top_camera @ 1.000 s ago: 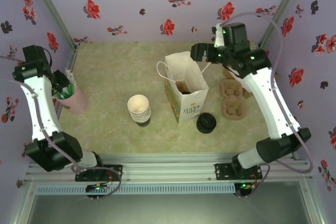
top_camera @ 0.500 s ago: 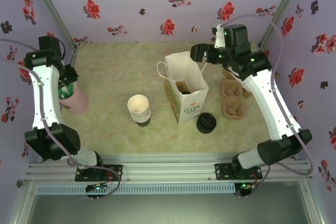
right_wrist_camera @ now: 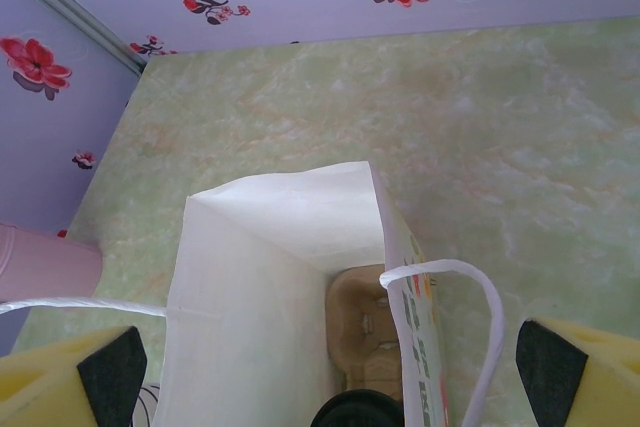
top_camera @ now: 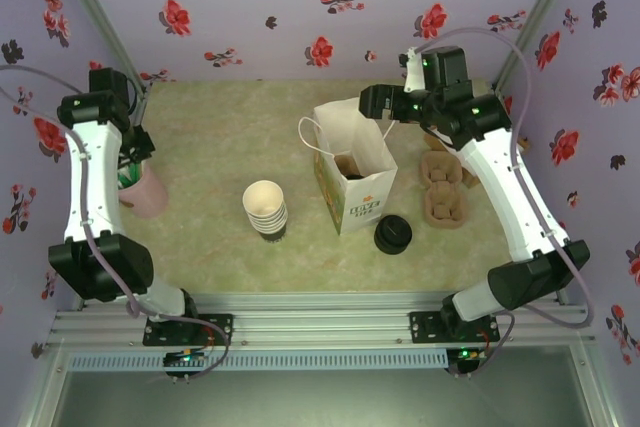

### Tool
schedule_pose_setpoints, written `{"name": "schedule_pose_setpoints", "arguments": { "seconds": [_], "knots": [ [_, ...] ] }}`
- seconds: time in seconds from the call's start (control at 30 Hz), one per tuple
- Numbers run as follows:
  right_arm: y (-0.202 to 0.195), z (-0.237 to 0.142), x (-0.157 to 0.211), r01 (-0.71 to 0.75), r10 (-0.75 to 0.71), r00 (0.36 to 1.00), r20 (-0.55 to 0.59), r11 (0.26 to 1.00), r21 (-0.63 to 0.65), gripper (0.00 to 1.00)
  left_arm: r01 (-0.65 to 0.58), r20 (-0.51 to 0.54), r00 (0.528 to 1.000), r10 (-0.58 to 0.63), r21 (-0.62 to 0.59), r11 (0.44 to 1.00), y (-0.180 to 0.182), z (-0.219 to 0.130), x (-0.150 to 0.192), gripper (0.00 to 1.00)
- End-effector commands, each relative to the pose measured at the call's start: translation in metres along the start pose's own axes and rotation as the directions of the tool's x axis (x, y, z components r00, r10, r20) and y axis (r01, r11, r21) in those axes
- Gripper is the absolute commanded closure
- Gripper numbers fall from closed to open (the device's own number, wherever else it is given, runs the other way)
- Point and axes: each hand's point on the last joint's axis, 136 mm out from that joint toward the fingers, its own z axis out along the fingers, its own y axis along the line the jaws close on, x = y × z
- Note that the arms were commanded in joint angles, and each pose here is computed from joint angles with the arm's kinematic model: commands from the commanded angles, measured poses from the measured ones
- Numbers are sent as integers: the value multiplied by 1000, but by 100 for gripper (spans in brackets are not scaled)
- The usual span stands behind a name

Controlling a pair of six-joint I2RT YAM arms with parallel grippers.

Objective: Pack the takeout coffee

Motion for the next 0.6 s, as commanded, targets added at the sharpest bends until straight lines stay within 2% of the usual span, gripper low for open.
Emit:
{"name": "schedule_pose_setpoints", "arguments": {
  "seconds": [0.0,0.4,0.57],
  "knots": [
    [0,2,-5,-6,6,1000,10,1000,-8,3,0,-36,999,-2,-43,999,5,14,3,67],
    [-2,10,-1,-11,11,1000,-14,1000,-12,4,17,-38,999,-20,-71,997,15,21,1,68],
    [0,10,-1,-13,12,1000,-15,1000,-19,4,28,-29,999,-31,-80,996,20,19,1,58]
  ]
}}
